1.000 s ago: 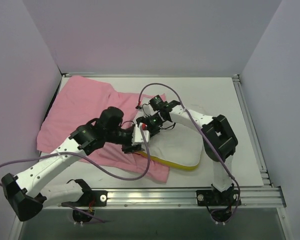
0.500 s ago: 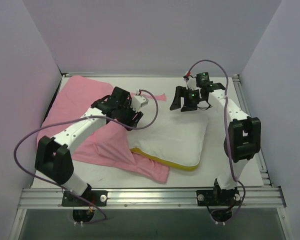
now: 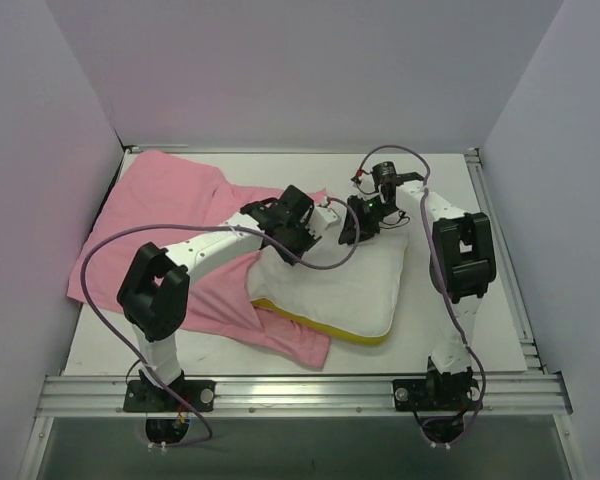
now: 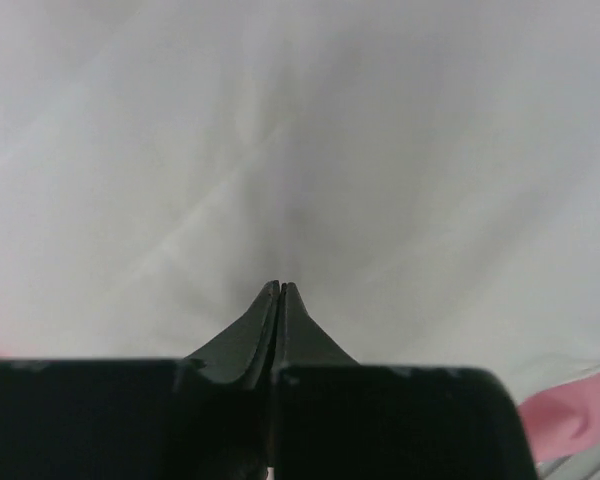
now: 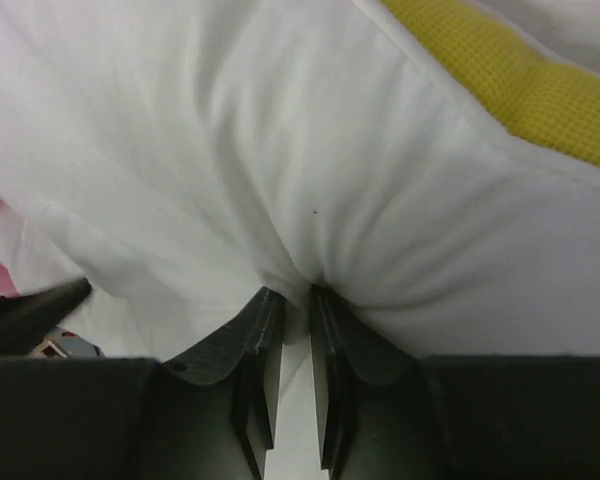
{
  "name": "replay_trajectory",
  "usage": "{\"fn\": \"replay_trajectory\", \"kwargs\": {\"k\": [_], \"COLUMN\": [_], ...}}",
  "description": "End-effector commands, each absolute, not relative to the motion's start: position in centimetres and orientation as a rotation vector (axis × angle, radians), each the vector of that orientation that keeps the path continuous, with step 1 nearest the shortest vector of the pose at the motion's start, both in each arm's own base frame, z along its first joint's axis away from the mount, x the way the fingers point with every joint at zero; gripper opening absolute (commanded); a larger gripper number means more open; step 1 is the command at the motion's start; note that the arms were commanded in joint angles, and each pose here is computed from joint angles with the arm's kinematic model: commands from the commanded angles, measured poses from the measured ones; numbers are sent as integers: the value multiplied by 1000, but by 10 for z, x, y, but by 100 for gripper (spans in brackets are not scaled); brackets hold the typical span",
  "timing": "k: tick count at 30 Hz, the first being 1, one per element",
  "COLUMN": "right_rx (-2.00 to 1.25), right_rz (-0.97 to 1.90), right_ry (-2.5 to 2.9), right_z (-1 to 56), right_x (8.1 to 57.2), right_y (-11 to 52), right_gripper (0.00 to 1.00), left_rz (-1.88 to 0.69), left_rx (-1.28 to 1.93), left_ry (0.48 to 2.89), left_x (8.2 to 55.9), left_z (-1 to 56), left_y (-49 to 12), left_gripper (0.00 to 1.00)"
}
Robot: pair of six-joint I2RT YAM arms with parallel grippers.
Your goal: Put the pillow into the pillowcase
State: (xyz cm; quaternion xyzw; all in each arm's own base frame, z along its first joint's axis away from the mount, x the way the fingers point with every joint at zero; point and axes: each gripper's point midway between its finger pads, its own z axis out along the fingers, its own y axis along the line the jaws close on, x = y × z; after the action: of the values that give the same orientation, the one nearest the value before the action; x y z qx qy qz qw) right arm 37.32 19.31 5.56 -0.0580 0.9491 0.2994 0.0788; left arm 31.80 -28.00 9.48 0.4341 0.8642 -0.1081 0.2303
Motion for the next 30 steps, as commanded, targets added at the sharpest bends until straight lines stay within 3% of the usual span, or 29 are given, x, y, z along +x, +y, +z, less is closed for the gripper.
{"fn": "replay_trajectory", "kwargs": {"k": [1, 5, 6, 9, 11, 14, 15, 18, 21, 26, 29, 30], "right_rx": [-227, -233, -237, -245, -257, -287, -289, -286, -275, -304, -292, -284], "right_rz": [1008, 1026, 1022, 1004, 975, 912, 889, 769, 670, 546, 531, 533], "right_ry": [2860, 2843, 2845, 2833, 2813, 2782, 2772, 2751, 2755, 2864, 2919, 2929], "right_z": [72, 81, 81, 86, 93, 105, 108, 114, 112, 78, 58, 55], "right_x": [355, 349, 347, 344, 345, 345, 347, 356, 370, 376, 374, 374], "right_y": [216, 216, 214, 209, 205, 197, 193, 176, 162, 148, 144, 144], "right_gripper": [16, 13, 13, 15, 20, 41, 52, 68, 72, 74, 74, 74], "left_rz": [-470, -423, -401, -209, -117, 6, 43, 100, 101, -4, -101, -113], "left_rx": [1195, 1123, 1105, 1013, 980, 959, 949, 937, 943, 998, 1016, 1006], "left_ry": [2203, 2178, 2189, 2197, 2203, 2242, 2252, 2299, 2335, 2340, 2318, 2306], "left_x": [316, 326, 327, 341, 347, 355, 358, 370, 380, 391, 393, 396], "left_z": [141, 162, 162, 170, 176, 166, 164, 147, 131, 119, 122, 127], "left_y": [-334, -326, -317, -273, -242, -201, -190, -167, -161, -181, -198, -201], "left_gripper": [0, 3, 27, 71, 77, 78, 78, 76, 72, 54, 54, 60]}}
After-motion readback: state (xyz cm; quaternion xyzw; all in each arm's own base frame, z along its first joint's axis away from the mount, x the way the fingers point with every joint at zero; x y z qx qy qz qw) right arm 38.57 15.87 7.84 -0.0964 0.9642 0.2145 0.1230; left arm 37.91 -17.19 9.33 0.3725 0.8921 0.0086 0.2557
